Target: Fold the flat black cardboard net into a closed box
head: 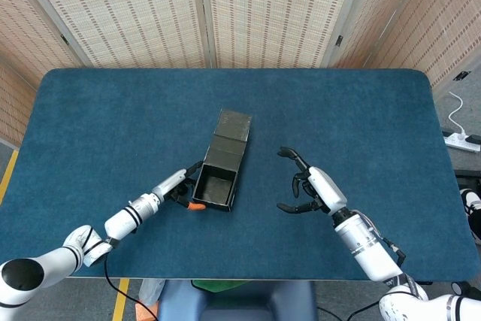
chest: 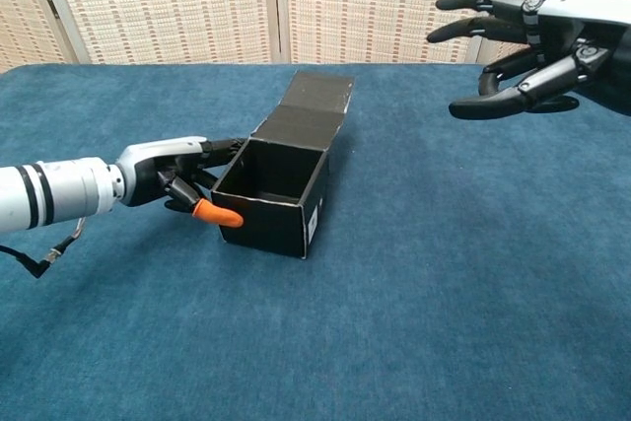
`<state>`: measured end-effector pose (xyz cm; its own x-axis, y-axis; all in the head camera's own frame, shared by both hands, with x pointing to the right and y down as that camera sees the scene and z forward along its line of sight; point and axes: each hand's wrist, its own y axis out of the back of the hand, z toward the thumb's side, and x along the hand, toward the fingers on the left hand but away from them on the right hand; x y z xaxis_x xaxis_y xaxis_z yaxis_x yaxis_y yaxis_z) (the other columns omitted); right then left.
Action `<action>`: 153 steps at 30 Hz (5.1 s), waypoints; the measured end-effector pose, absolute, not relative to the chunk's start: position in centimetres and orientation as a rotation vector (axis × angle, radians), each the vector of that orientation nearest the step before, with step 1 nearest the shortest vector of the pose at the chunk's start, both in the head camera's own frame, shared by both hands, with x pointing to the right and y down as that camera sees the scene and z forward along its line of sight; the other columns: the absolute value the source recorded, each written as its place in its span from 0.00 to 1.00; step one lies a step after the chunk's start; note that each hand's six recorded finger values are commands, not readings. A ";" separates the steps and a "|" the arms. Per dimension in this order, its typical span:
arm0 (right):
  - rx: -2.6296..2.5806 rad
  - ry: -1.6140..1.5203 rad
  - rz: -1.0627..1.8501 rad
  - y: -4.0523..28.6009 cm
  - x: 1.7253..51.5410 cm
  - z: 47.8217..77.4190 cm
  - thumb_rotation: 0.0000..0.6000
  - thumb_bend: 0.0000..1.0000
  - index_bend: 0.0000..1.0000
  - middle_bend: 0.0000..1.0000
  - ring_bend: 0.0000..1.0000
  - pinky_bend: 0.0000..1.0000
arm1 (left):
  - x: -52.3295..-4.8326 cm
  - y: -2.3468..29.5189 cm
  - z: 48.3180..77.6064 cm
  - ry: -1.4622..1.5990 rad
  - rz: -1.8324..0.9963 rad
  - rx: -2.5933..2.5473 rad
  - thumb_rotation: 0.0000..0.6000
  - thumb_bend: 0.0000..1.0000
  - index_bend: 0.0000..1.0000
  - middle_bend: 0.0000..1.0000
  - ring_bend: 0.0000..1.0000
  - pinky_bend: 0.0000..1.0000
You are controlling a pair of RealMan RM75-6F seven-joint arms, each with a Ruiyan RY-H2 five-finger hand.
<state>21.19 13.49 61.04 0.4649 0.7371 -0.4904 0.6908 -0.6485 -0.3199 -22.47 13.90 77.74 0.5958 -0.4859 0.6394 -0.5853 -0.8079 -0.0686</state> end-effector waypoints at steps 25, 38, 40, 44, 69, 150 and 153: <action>-2.650 -1.366 1.125 14.0 23.1 64.5 1.00 0.12 0.00 0.17 0.67 1.00 | -21.7 14.2 78.8 -1.016 0.899 2.511 1.00 0.20 0.56 0.58 0.75 1.00; -2.715 -1.425 1.345 9.6 20.4 70.4 1.00 0.12 0.00 0.24 0.70 1.00 | -23.4 14.5 73.1 -1.033 0.729 2.545 1.00 0.20 0.55 0.58 0.75 1.00; -2.727 -1.440 1.341 8.8 19.2 70.7 1.00 0.12 0.00 0.24 0.70 1.00 | -23.2 14.7 72.2 -1.021 0.709 2.565 1.00 0.20 0.54 0.57 0.75 1.00; -2.761 -1.513 1.304 6.9 15.9 71.0 1.00 0.12 0.00 0.26 0.71 1.00 | -22.7 15.2 70.6 -0.998 0.676 2.601 1.00 0.20 0.54 0.57 0.75 1.00; -3.170 -1.149 0.927 7.2 3.3 61.8 1.00 0.00 0.06 0.31 0.74 1.00 | -22.2 15.0 72.3 -1.002 0.959 2.698 1.00 0.20 0.53 0.56 0.75 1.00; -1.673 -0.536 0.826 14.1 3.0 72.5 1.00 0.25 0.58 0.61 0.83 1.00 | -26.9 15.2 70.1 -1.061 1.803 2.895 1.00 0.16 0.00 0.02 0.68 0.99; -1.659 -0.526 0.827 14.2 2.8 72.8 1.00 0.29 0.59 0.63 0.83 1.00 | -27.1 15.2 70.1 -1.060 1.807 2.893 1.00 0.16 0.00 0.02 0.68 0.99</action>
<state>2.76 14.16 72.76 0.6513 0.7192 -0.2421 -0.0853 -0.2477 -0.9651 -27.05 15.16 70.11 0.3435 -0.6701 0.6580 -0.2477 -0.7404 -0.6248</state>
